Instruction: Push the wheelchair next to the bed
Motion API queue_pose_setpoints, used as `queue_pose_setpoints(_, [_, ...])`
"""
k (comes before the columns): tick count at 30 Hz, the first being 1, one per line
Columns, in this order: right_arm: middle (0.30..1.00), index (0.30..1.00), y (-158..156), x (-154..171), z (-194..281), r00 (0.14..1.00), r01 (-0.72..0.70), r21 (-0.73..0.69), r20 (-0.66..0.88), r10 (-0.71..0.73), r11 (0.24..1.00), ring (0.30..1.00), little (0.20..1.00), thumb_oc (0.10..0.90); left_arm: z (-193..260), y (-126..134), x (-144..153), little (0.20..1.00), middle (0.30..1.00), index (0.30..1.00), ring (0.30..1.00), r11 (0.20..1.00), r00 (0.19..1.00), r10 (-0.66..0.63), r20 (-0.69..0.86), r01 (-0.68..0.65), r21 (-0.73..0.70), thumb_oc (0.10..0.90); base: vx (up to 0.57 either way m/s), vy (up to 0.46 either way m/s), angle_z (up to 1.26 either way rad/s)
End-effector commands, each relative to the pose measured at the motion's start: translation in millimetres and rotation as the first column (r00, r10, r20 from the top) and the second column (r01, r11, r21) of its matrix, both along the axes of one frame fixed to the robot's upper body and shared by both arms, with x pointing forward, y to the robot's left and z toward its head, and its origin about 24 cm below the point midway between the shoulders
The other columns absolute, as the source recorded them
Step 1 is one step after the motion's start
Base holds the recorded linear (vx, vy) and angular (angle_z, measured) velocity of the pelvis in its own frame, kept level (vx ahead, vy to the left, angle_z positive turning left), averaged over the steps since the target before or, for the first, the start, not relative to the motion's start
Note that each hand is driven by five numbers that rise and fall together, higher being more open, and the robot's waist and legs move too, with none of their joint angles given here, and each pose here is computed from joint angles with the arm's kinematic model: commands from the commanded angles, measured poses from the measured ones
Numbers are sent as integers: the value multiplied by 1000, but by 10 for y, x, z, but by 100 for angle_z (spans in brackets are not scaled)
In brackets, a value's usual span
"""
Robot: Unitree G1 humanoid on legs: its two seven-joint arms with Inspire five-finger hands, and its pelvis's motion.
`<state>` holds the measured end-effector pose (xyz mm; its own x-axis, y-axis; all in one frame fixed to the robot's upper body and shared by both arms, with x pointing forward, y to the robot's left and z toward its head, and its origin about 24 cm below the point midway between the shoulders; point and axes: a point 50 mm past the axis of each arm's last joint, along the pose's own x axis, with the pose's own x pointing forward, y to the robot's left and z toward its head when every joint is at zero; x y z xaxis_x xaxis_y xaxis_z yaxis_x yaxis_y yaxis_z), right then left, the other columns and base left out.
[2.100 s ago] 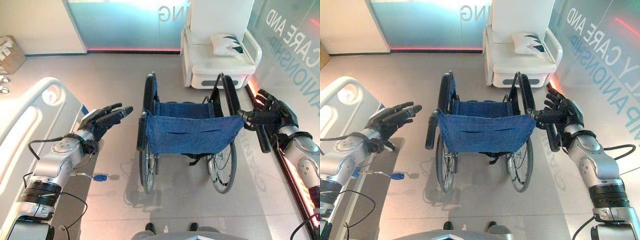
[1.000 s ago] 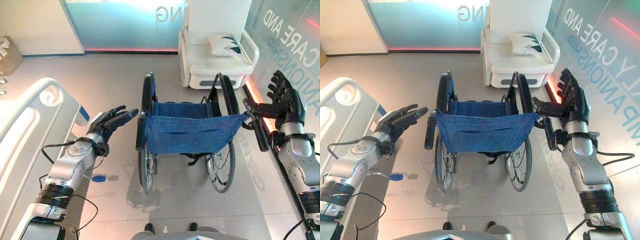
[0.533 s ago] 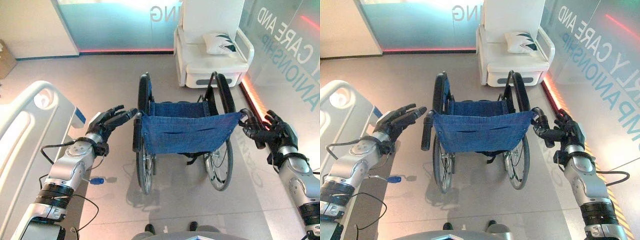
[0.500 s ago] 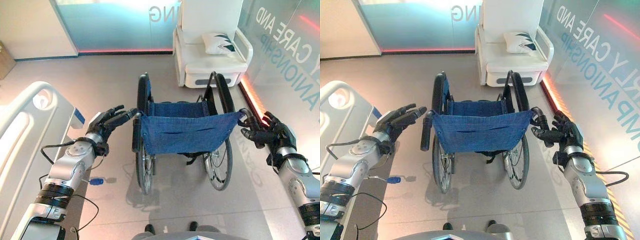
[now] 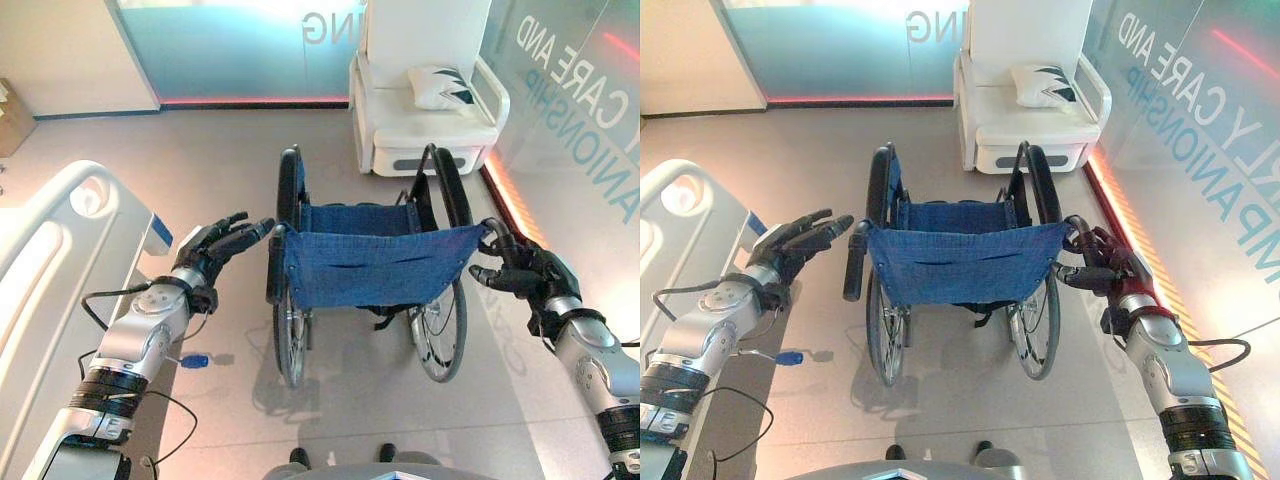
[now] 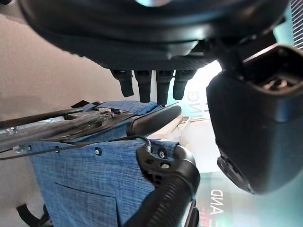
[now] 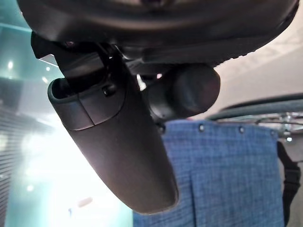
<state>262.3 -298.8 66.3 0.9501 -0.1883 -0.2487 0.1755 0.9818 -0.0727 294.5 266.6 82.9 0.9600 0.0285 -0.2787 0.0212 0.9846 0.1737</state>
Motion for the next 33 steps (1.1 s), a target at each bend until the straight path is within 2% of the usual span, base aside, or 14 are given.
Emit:
queue_pose_setpoints(1, [900,900,107,253,559,966,-143,-51,211,151,988,900,900,800,380,51,104,900,900,900,900,1000,977,13,212,-15,11,800,0,0,0])
queue_pose_setpoints(3, [900,900,125,253,573,961,-160,-54,219,168,986,900,900,800,365,64,95,900,900,900,900,1000,978,10,208,-12,9,800,0,0,0])
queue_pose_setpoints(4, [839,839,129,254,586,958,-166,-54,226,174,985,839,839,759,359,66,91,900,900,900,900,1000,978,9,206,-10,6,800,0,0,0])
queue_pose_setpoints(5, [721,721,130,254,596,957,-170,-55,230,178,984,721,721,681,356,66,88,900,900,900,900,1000,979,8,205,-9,4,800,0,0,0])
queue_pose_setpoints(6, [552,552,148,256,633,950,-178,-58,251,187,982,552,552,568,344,62,81,900,900,900,900,1000,980,4,199,-3,-5,800,0,0,0])
queue_pose_setpoints(7, [422,422,154,256,648,947,-182,-59,260,191,982,422,422,482,337,57,79,900,900,900,900,1000,981,1,195,1,-13,800,0,0,0])
queue_pose_setpoints(9, [300,300,171,257,697,936,-182,-73,294,196,981,300,300,400,303,35,73,900,900,900,900,999,984,-9,177,18,-49,800,0,0,0])
queue_pose_setpoints(17, [300,300,210,213,707,924,-195,-72,319,208,978,300,300,400,192,-181,4,900,900,900,900,952,983,-132,125,161,-259,800,0,-3,0])
queue_pose_setpoints(21, [300,300,212,199,673,927,-199,-70,310,211,978,300,300,400,185,-318,-25,900,900,900,900,921,970,-217,113,242,-306,800,-1,-25,9])
queue_pose_setpoints(27, [300,300,246,231,682,928,-204,-68,304,215,977,300,300,400,222,-407,7,900,900,900,900,901,958,-265,109,286,-326,800,0,-8,2])
queue_pose_setpoints(30, [300,300,245,243,667,930,-205,-68,297,216,976,300,300,400,306,-416,32,900,900,900,900,891,962,-214,170,264,-370,800,0,0,0])
queue_pose_setpoints(31, [300,300,248,249,656,931,-204,-66,295,215,977,300,300,400,345,-395,46,900,900,900,900,896,968,-158,197,224,-384,800,0,0,0])
queue_pose_setpoints(32, [300,300,257,250,623,933,-206,-62,289,215,977,300,300,400,456,-332,77,900,900,900,900,891,959,-27,281,151,-428,800,0,0,0])
queue_pose_setpoints(33, [300,300,257,249,616,933,-206,-61,288,215,977,300,300,400,475,-323,79,900,900,900,900,889,956,-6,295,140,-436,800,0,0,0])
